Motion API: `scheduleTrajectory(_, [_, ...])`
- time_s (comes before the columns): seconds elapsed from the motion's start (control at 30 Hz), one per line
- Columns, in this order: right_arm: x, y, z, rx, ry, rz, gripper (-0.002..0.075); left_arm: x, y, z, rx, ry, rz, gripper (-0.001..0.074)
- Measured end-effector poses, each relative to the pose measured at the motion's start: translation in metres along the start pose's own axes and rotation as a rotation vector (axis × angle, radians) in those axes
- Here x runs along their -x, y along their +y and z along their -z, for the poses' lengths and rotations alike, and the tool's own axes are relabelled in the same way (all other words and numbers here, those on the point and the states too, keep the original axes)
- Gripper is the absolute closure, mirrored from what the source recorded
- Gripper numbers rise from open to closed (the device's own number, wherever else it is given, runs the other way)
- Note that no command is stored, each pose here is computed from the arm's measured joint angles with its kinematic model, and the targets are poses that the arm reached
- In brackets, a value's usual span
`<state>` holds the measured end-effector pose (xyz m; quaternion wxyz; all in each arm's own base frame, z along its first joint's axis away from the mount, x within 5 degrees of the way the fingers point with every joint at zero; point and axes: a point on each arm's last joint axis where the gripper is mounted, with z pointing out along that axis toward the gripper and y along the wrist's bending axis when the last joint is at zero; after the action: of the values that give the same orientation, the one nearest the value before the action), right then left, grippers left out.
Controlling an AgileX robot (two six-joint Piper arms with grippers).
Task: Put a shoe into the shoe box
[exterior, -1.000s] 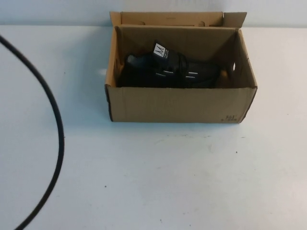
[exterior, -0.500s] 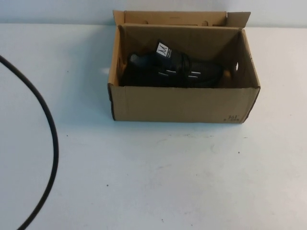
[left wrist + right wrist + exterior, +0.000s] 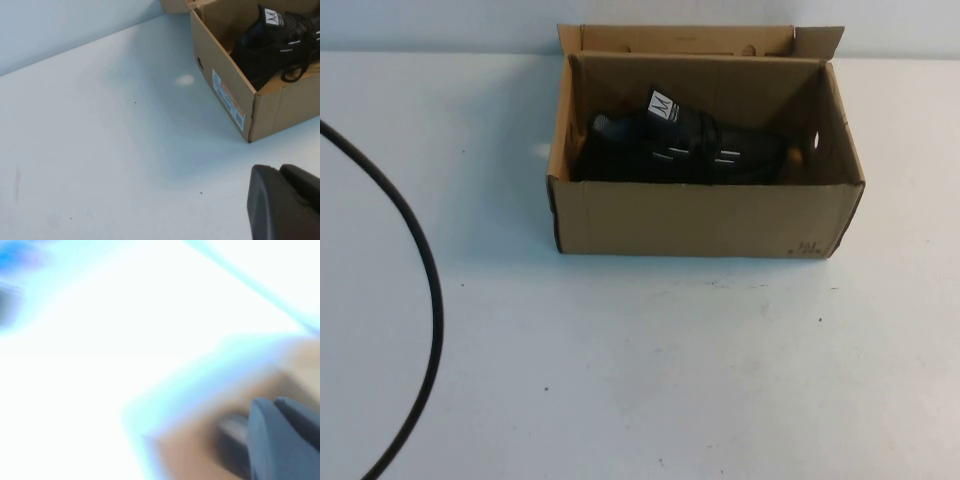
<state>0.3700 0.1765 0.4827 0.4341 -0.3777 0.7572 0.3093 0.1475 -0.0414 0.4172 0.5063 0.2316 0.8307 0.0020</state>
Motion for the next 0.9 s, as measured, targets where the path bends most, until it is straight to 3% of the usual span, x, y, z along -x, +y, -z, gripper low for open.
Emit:
scheduleTrajectory(0.17, [0.007,-0.004,0.064,-0.490,0.080,-0.002,0.0743,-0.001,0.000,0.000,-0.002,0.008,0.000,0.0736])
scheduleTrajectory(0.27, [0.016,0.011,0.109,-0.656,0.037,0.005,0.0742,-0.004,-0.002,-0.004,-0.012,0.007,0.015,0.0736])
scheduleTrajectory(0.43, [0.018,0.066,0.173,-0.676,-0.065,0.018,0.0743,-0.016,-0.010,-0.021,-0.058,-0.013,0.077,0.0736])
scheduleTrajectory(0.57, [-0.003,0.101,0.207,-0.677,-0.069,0.018,0.0743,-0.025,-0.015,-0.032,-0.079,-0.027,0.116,0.0736])
scheduleTrajectory(0.73, [-0.054,0.127,0.220,-0.667,-0.110,0.023,0.0743,-0.029,-0.017,-0.036,-0.084,-0.033,0.130,0.0736])
scheduleTrajectory(0.9, [-0.137,0.139,0.205,-0.643,-0.183,-0.006,0.0742,-0.028,-0.016,-0.036,-0.082,-0.044,0.127,0.0736])
